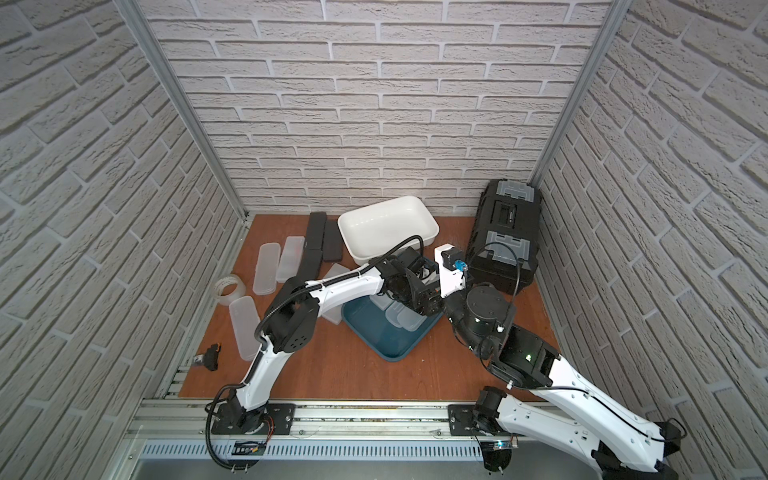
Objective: Place the pencil cases by color into the storage box
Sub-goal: Place the pencil case at the storage box.
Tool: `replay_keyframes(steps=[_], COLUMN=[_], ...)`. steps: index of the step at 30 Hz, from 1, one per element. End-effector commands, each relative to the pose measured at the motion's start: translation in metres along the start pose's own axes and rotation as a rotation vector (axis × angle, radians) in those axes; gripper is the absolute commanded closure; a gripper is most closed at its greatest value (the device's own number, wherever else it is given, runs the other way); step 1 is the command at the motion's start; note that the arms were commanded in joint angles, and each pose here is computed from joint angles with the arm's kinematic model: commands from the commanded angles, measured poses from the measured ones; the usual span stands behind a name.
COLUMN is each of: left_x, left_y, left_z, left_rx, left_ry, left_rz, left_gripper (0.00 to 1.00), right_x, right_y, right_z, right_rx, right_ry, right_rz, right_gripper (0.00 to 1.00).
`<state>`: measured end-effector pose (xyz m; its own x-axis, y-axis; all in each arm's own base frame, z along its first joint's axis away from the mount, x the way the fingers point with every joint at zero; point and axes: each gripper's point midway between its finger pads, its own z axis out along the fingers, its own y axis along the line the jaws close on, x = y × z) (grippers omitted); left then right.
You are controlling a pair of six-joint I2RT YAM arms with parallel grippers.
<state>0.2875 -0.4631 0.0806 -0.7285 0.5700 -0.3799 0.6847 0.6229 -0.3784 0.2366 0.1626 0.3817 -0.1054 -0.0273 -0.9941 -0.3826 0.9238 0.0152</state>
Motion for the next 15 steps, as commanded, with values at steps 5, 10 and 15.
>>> replay_keyframes(steps=[5,10,15], left_x=[-0.016,-0.01,-0.016], left_y=[0.044,0.089,0.116], left_z=[-0.061,-0.063,-0.063], left_rx=[-0.235,-0.378,-0.471], left_ry=[-0.055,-0.024,-0.038], left_rz=[0.083,0.086,0.096], left_gripper=[0.24,0.24,0.23], right_x=[-0.008,-0.011,-0.012], right_y=[0.005,0.008,0.01], right_z=[0.0,-0.001,-0.003], right_rx=[-0.025,-0.043,-0.059], right_ry=[-0.036,-0.044,-0.043], right_rz=[0.039,0.047,0.053], right_gripper=[0.17,0.17,0.17])
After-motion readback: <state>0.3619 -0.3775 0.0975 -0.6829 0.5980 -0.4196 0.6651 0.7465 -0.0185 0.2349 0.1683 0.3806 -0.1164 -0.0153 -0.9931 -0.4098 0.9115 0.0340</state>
